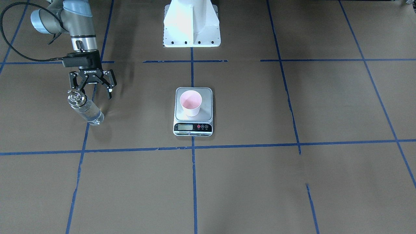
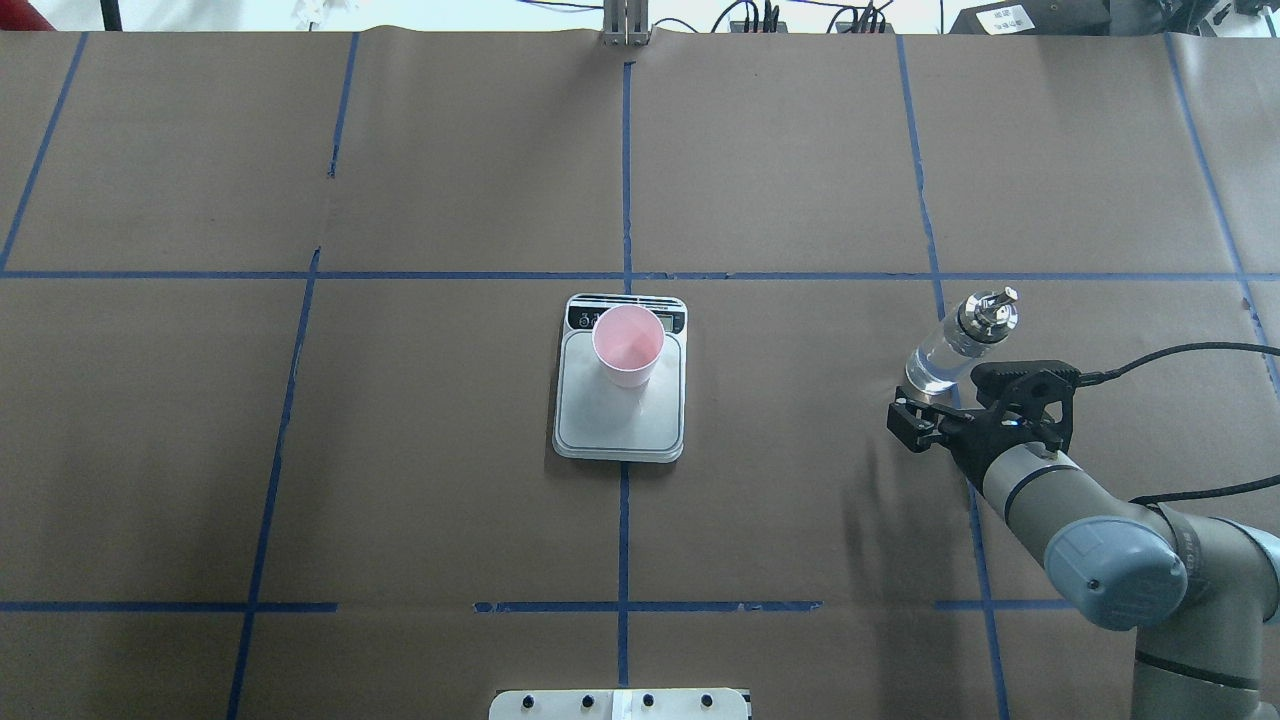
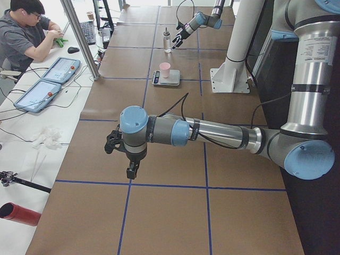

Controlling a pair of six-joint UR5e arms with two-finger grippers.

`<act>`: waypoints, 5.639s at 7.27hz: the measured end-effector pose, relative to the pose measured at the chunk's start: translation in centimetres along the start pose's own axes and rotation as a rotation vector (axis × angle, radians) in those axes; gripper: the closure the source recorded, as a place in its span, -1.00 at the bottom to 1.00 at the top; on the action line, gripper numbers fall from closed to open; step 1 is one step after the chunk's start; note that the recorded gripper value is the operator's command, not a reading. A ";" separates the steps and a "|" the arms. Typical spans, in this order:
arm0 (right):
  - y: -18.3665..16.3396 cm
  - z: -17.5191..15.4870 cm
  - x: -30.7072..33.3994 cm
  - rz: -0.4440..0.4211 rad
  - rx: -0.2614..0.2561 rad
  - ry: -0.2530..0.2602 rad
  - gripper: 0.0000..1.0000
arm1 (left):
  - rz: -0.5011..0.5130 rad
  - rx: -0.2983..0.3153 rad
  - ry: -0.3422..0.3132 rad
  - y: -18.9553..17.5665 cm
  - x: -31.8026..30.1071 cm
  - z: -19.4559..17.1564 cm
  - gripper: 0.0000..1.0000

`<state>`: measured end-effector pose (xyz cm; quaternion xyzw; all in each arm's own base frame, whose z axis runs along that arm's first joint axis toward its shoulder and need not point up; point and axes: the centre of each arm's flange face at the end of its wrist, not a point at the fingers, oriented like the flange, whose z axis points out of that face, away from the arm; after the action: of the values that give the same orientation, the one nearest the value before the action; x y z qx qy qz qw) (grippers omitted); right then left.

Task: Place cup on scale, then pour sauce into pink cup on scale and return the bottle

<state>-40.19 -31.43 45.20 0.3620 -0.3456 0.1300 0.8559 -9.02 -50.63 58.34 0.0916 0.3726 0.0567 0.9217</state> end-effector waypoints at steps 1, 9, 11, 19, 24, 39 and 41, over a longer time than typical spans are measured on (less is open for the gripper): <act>0.0 0.4 0.0 -0.011 0.026 0.012 -1.00 | 0.001 0.001 0.000 0.0 0.0 0.0 -1.00; -2.5 1.9 0.8 0.002 0.144 0.067 -1.00 | 0.003 0.003 0.000 0.0 0.0 0.0 -1.00; -2.5 2.5 0.7 0.002 0.156 0.076 -0.99 | 0.002 0.003 0.000 0.0 0.0 0.0 -1.00; -2.6 3.3 0.0 0.022 0.188 0.083 1.00 | 0.003 0.003 0.000 0.0 0.0 0.0 -1.00; -4.8 1.3 -1.6 -0.080 0.226 0.061 1.00 | 0.002 0.002 0.000 0.1 0.0 0.0 -1.00; -9.3 0.7 -20.0 -0.972 0.229 0.445 1.00 | -0.036 -0.037 0.010 3.2 -1.4 1.8 -1.00; -7.8 1.7 -21.7 -1.098 0.250 0.512 1.00 | -0.036 -0.037 0.010 3.2 -1.4 1.8 -1.00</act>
<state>-53.15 -37.53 26.99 0.5417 0.1254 -0.2072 0.8049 -8.84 -48.00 61.21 0.0675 0.3777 0.0474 0.9223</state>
